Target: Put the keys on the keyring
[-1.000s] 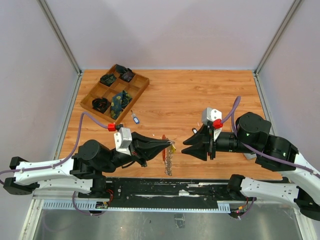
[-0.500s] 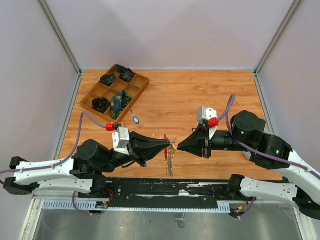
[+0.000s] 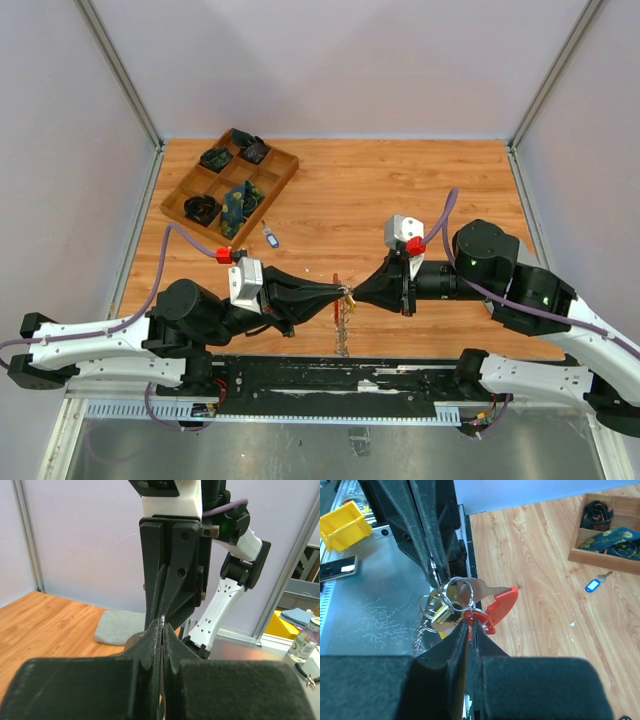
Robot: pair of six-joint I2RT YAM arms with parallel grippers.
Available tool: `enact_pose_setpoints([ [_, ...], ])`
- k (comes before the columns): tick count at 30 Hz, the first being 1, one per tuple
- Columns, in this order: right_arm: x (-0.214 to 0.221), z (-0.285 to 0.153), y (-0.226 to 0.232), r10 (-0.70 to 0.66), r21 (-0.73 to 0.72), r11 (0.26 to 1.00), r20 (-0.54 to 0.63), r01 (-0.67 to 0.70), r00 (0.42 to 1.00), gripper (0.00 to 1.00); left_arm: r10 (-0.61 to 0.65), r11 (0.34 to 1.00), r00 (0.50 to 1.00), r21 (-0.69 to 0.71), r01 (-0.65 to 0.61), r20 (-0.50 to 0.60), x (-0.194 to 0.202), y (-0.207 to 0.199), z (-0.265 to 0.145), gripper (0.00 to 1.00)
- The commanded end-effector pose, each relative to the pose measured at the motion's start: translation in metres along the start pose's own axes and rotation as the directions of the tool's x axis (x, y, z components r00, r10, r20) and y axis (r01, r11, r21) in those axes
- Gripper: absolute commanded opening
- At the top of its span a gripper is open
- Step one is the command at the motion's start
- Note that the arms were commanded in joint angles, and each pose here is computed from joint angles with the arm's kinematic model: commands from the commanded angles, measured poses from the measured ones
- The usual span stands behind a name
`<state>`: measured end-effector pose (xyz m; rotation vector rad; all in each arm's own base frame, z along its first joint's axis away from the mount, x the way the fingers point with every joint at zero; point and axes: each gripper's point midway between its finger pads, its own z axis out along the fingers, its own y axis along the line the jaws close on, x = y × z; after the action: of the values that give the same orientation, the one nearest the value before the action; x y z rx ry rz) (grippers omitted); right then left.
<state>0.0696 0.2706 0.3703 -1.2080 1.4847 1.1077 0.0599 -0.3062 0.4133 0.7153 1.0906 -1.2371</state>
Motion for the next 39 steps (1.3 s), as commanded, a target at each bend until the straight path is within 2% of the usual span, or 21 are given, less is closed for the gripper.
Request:
enact_pose_setpoints([
  [1,-0.011,0.004,0.022,0.009,-0.119,0.993,0.054,-0.003,0.998,0.08,-0.009,1.000,0.995,0.003,0.008,0.095,-0.033,-0.001,0.001,0.00],
  [8,-0.020,0.003,0.025,0.031,-0.127,0.992,0.104,-0.018,0.994,0.09,-0.013,1.000,0.996,0.003,0.013,0.092,-0.031,-0.002,0.002,0.01],
  [18,-0.031,-0.006,0.008,0.013,-0.009,1.000,0.162,-0.012,0.987,0.10,-0.014,1.000,0.997,0.021,0.013,0.082,-0.028,-0.005,0.004,0.00],
  [24,-0.037,-0.011,0.001,-0.004,0.037,0.999,0.199,-0.003,0.980,0.15,-0.014,0.999,0.997,0.031,0.012,0.074,-0.026,-0.007,0.006,0.01],
  [36,-0.030,-0.017,-0.001,-0.032,0.062,0.998,0.177,0.022,0.984,0.19,-0.013,1.000,0.997,0.023,0.011,0.076,-0.027,-0.005,0.004,0.00],
  [39,-0.028,-0.024,0.001,-0.061,0.060,0.997,0.171,0.051,0.983,0.24,-0.014,1.000,0.996,0.018,0.012,0.083,-0.029,-0.004,0.003,0.01],
])
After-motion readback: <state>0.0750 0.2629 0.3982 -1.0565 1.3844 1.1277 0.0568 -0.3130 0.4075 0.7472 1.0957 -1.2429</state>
